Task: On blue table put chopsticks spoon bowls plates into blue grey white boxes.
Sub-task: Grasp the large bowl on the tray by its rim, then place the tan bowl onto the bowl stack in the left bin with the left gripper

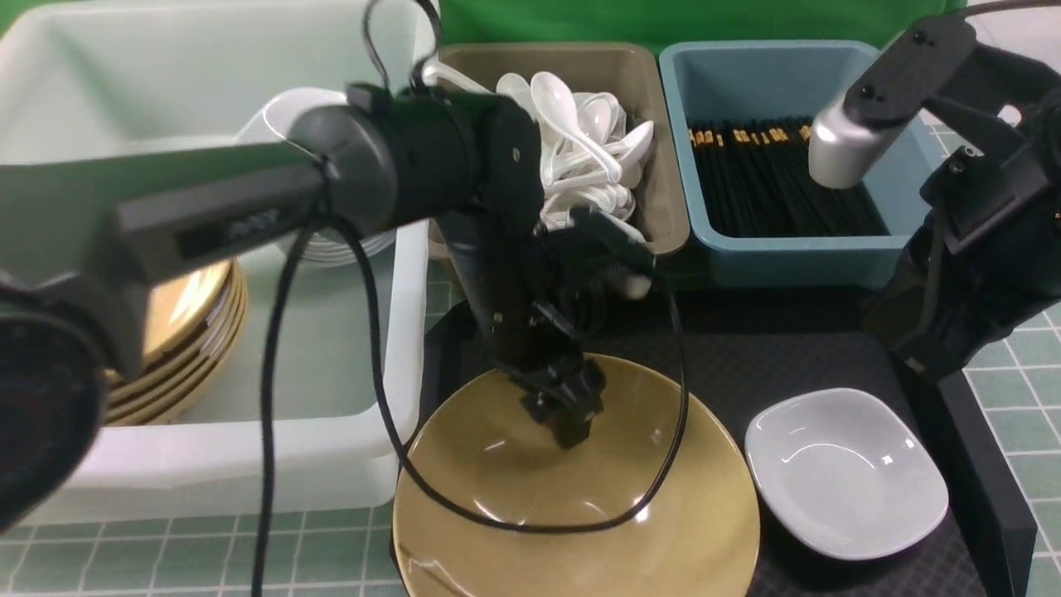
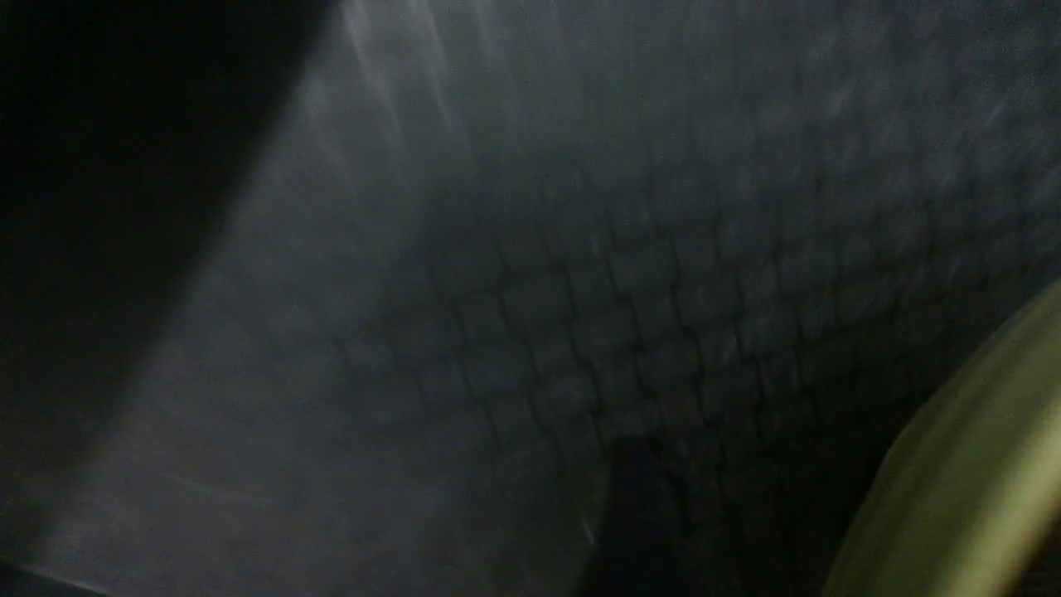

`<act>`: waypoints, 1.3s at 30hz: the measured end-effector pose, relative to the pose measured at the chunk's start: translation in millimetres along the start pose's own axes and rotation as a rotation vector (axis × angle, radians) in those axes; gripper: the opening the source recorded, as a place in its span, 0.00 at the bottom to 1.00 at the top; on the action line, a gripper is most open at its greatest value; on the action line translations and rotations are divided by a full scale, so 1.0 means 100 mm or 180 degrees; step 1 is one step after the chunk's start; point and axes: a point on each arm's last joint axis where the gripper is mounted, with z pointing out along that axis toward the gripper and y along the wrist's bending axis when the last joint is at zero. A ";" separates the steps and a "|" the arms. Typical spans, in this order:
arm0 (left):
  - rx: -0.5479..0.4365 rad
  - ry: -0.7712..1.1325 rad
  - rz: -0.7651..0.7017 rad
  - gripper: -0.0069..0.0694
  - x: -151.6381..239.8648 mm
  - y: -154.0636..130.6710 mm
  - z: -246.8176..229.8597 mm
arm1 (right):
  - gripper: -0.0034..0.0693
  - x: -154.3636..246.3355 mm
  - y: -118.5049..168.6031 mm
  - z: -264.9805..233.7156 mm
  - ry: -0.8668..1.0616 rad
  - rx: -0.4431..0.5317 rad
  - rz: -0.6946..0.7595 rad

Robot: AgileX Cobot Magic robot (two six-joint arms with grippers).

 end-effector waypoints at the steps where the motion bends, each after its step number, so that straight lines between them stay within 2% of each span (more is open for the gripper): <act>1: 0.0010 0.0064 -0.0041 0.47 0.01 0.00 0.02 | 0.10 0.00 0.00 0.00 -0.0004 -0.0001 -0.0017; 2: 0.0009 0.0073 -0.0062 0.43 0.02 0.00 0.02 | 0.10 0.00 0.00 0.00 -0.0005 -0.0001 -0.0017; 3: 0.0067 0.0168 -0.0137 0.30 0.03 -0.01 -0.03 | 0.10 -0.01 0.00 0.00 -0.0028 -0.0014 -0.0055; 5: 0.0144 0.0154 -0.0242 0.17 0.02 -0.07 -0.19 | 0.10 -0.04 0.04 -0.02 -0.0076 -0.0030 -0.0121; 6: 0.0135 0.0128 -0.0256 0.14 0.01 -0.08 -0.23 | 0.10 -0.06 0.06 -0.03 -0.0103 -0.0036 -0.0165; 12: -0.0155 -0.0354 -0.0285 0.10 0.00 -0.21 -0.81 | 0.10 -0.25 0.34 -0.28 -0.0444 -0.0102 -0.0593; 18: -0.0361 -0.1181 -0.0584 0.10 0.45 -0.43 -1.90 | 0.10 -0.55 0.72 -0.64 -0.0920 -0.0144 -0.1102; 22: -0.0639 -0.1675 -0.1277 0.10 1.10 -0.31 -2.48 | 0.10 -0.80 0.93 -0.69 -0.1036 -0.0190 -0.1396; 23: -0.0812 -0.1777 -0.1710 0.10 1.42 -0.18 -2.60 | 0.10 -0.90 1.03 -0.67 -0.1063 -0.0219 -0.1511; 25: -0.0935 -0.1833 -0.2008 0.10 1.65 -0.11 -2.67 | 0.10 -0.94 1.08 -0.65 -0.1071 -0.0245 -0.1594; 26: -0.1110 -0.1902 -0.2433 0.10 1.96 -0.03 -2.73 | 0.10 -1.02 1.16 -0.60 -0.1070 -0.0276 -0.1697; 28: -0.1323 -0.1995 -0.2995 0.10 2.36 0.06 -2.76 | 0.10 -1.09 1.22 -0.54 -0.1054 -0.0298 -0.1790; 31: -0.1480 -0.2141 -0.3651 0.10 2.79 0.19 -2.70 | 0.10 -1.16 1.27 -0.43 -0.0986 -0.0316 -0.1877; 32: -0.1487 -0.2150 -0.3691 0.10 2.82 0.20 -2.69 | 0.10 -1.16 1.27 -0.42 -0.0976 -0.0312 -0.1890; 34: -0.1492 -0.2255 -0.4172 0.10 3.12 0.38 -2.53 | 0.10 -1.19 1.28 -0.38 -0.0950 -0.0307 -0.1919; 39: -0.1437 -0.2169 -0.4337 0.12 3.30 0.68 -2.30 | 0.10 -1.19 1.27 -0.37 -0.0951 -0.0286 -0.1999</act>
